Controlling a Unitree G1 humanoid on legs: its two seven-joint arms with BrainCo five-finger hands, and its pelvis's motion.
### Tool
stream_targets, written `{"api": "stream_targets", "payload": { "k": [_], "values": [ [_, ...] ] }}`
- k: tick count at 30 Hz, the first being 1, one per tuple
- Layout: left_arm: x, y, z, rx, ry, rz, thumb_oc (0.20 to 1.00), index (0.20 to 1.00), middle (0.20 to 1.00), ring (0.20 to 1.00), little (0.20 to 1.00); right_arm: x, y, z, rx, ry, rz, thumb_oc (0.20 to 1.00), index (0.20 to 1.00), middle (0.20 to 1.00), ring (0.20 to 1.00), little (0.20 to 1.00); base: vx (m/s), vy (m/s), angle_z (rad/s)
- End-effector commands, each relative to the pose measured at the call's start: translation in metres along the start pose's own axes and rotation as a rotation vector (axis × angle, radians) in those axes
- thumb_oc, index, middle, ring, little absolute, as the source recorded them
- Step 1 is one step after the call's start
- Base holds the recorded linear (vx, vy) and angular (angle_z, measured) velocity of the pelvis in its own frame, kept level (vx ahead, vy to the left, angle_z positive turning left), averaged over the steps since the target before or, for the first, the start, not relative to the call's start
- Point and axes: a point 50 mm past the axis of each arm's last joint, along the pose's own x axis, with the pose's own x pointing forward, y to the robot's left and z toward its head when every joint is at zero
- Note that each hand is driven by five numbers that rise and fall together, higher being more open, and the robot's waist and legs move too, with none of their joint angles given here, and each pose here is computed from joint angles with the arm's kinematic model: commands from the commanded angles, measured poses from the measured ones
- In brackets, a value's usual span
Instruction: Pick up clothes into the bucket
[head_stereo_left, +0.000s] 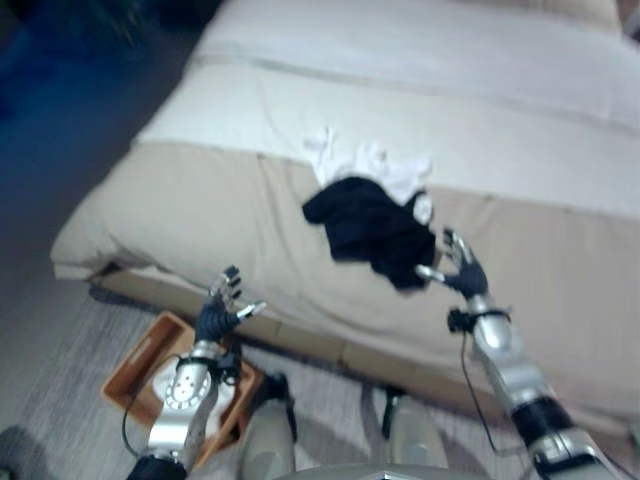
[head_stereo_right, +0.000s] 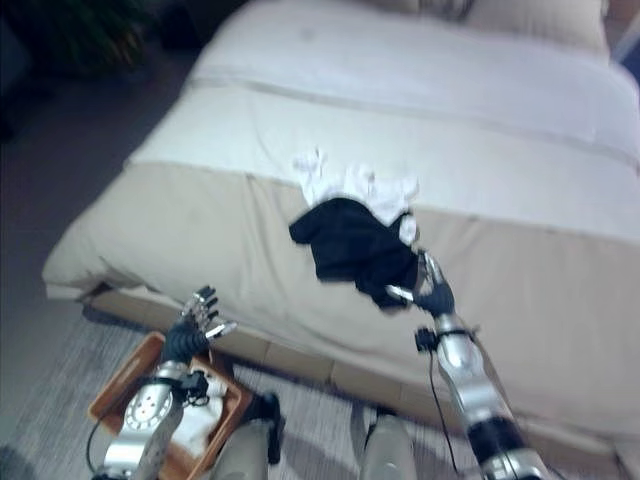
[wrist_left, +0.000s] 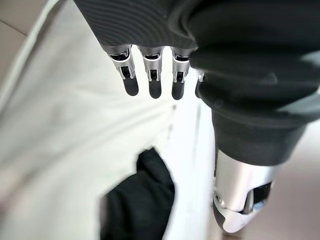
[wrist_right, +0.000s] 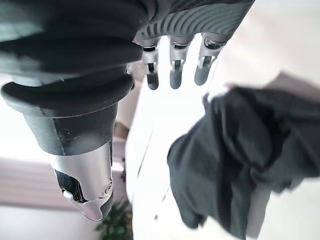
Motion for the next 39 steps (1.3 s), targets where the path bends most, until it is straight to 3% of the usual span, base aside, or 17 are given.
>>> {"api": "stream_targets", "payload": {
  "k": [1,12,20,27,31,39],
  "values": [
    [-0.002,0.010,0.028,-0.029,-0.163,0.050,1.000,1.000,1.000,1.000,1.000,0.013,0.008,0.021,-0.012,-0.095,-0.051,1.000,1.000,1.000,1.000,1.000,-0.05,0.023,-0.16],
    [0.002,0.010,0.044,-0.057,-0.223,0.080,1.000,1.000,1.000,1.000,1.000,0.070,-0.016,0.079,-0.206,-0.231,-0.229,1.000,1.000,1.000,1.000,1.000,-0.05,-0.007,0.08],
    [0.000,0.011,0.046,-0.052,-0.227,0.068,1.000,1.000,1.000,1.000,1.000,0.102,-0.045,0.132,-0.498,-0.340,-0.338,1.000,1.000,1.000,1.000,1.000,0.00,-0.038,0.15],
    [0.003,0.012,0.042,-0.023,-0.206,0.054,1.000,1.000,1.000,1.000,1.000,0.115,-0.050,0.137,-0.726,-0.304,-0.297,1.000,1.000,1.000,1.000,1.000,0.00,-0.020,0.14],
    [0.010,0.019,0.055,-0.011,-0.255,0.047,1.000,1.000,1.000,1.000,1.000,0.123,-0.041,0.120,-0.931,-0.199,-0.171,1.000,1.000,1.000,1.000,1.000,0.00,-0.036,0.06],
    [0.019,0.002,0.079,-0.018,-0.355,-0.023,1.000,1.000,1.000,1.000,1.000,0.122,-0.080,0.104,-0.954,-0.006,-0.251,1.000,1.000,1.000,1.000,1.000,-0.02,-0.004,0.21]
  ]
}}
